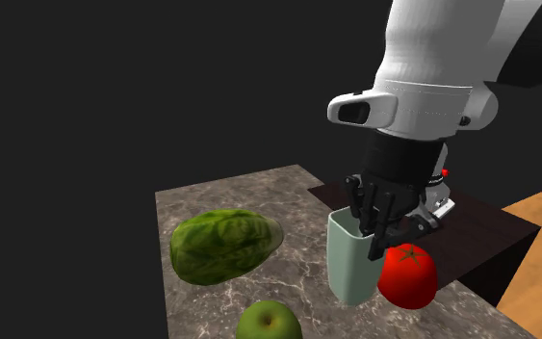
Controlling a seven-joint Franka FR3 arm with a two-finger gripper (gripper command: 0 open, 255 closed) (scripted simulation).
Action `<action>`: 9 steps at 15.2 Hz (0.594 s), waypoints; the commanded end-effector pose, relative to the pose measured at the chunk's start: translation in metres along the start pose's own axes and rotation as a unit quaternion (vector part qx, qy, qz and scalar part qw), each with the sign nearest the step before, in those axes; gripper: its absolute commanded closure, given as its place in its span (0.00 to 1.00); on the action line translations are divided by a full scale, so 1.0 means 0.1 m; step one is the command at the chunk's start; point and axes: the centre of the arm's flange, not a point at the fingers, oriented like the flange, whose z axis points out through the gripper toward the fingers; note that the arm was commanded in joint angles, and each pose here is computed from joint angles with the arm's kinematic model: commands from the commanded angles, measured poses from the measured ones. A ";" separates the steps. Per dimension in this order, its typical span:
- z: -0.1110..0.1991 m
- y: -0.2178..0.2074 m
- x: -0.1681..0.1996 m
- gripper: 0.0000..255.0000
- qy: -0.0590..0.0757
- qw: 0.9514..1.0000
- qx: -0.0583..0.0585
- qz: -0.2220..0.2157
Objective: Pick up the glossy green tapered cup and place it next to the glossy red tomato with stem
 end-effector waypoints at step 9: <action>0.53 0.00 -0.03 1.00 0.000 1.000 0.000 0.000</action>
